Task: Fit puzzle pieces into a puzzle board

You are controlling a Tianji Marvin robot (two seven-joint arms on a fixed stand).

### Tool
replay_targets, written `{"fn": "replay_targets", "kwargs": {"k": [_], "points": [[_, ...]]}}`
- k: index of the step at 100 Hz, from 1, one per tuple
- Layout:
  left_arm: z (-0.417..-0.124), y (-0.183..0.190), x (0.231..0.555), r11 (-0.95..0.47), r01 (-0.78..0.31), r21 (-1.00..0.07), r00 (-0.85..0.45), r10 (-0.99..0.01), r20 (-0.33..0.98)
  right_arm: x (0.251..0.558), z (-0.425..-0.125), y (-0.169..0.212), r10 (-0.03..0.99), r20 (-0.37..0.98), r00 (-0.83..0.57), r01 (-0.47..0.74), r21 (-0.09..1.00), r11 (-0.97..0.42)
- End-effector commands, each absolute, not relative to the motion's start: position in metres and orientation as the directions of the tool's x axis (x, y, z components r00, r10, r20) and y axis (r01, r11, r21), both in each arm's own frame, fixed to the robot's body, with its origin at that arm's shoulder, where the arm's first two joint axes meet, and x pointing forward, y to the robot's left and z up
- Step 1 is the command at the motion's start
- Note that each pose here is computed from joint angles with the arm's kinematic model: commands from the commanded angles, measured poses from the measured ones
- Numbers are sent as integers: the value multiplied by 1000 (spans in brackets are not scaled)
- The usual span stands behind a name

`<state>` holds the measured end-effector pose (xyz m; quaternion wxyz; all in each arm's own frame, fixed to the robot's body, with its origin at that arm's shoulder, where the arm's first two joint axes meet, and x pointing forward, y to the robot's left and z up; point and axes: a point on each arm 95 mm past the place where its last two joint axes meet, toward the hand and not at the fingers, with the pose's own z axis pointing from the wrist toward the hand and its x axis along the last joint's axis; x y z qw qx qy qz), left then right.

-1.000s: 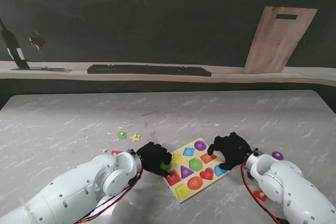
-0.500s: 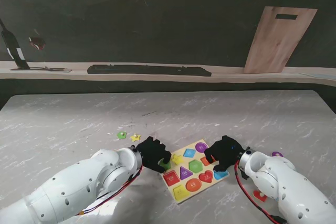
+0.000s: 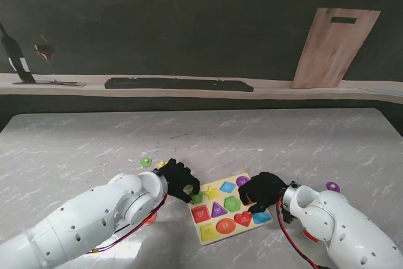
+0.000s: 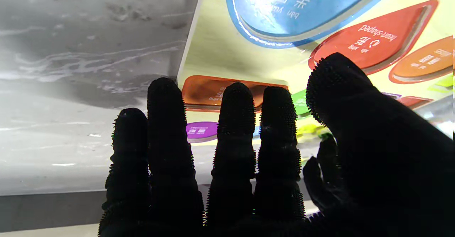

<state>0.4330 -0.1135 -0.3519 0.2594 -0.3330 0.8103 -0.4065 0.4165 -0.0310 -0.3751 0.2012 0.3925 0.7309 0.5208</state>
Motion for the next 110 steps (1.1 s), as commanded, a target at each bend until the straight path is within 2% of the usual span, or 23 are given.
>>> {"fn": "replay_targets", "kwargs": {"k": [1, 37, 67, 110], "points": [[-385, -82, 429, 505, -410, -759, -608, -772, -185, 398, -396, -17, 761, 158, -630, 417, 895, 159], [-381, -72, 427, 470, -384, -795, -557, -805, -206, 396, -396, -3, 768, 229, -598, 420, 906, 57], [-380, -76, 425, 436, -370, -820, -571, -803, -169, 392, -394, 6, 776, 304, -553, 454, 891, -25], [-375, -68, 435, 410, -354, -840, -508, -839, -195, 392, -396, 20, 764, 400, -506, 472, 870, -142]]}}
